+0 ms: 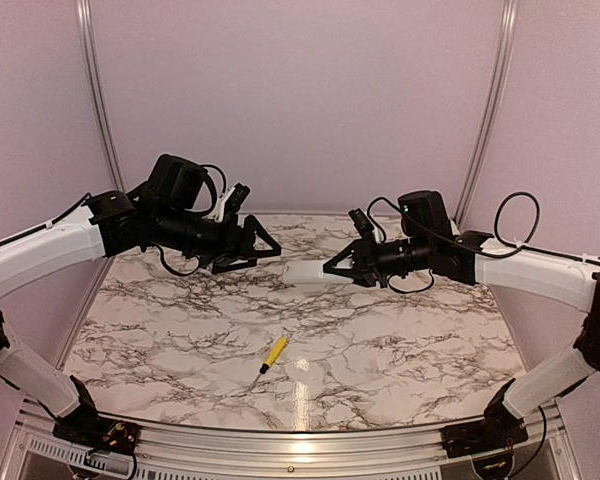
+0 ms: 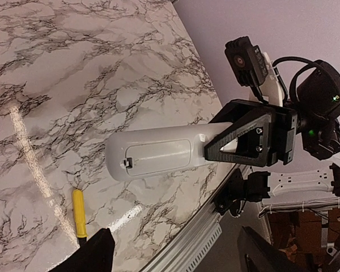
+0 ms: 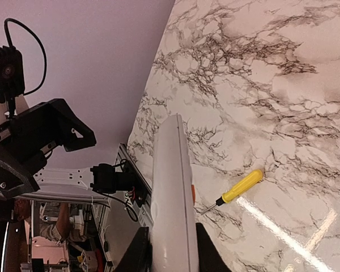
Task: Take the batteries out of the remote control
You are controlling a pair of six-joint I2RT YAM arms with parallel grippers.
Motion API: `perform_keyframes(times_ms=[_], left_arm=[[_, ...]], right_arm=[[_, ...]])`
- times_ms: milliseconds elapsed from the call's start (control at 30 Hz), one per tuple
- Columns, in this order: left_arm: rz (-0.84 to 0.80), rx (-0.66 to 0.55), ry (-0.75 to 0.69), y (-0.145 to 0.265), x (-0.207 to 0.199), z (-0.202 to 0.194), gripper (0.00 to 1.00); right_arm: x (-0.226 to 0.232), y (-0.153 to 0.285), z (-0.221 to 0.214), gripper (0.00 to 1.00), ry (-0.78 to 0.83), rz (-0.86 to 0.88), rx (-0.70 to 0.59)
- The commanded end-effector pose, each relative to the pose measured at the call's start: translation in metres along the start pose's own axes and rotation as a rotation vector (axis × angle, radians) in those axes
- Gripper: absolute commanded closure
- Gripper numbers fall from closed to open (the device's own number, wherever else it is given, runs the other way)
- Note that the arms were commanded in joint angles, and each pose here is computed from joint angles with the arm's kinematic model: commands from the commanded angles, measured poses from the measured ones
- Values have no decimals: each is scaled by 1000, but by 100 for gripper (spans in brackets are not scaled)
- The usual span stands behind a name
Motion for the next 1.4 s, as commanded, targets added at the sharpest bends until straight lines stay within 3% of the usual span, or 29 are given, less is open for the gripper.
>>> perform_keyframes(times_ms=[0,167,533,1367], left_arm=[[-141,-3,-42,-11,-22,8,24],[-171,29,-39,-24,-22,6,31],[-159,36,-26,-42,-17,12,37],[-83,18,0,-43,-4,12,43]], right_arm=[[28,13,3,100,40,51,-5],[38,16,-1,100,37,76,18],[52,11,-4,100,53,93,34],[59,8,-7,100,83,96,47]])
Point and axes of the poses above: each gripper's point midway between its finger pads, its own y axis back along the fingers, its own x axis along the line the jaws close on, z = x × y, the point moved 1 cm from there along y, back along the fingers, and after that the axes turned 10 degrees about -y, right-handed, at the moved point
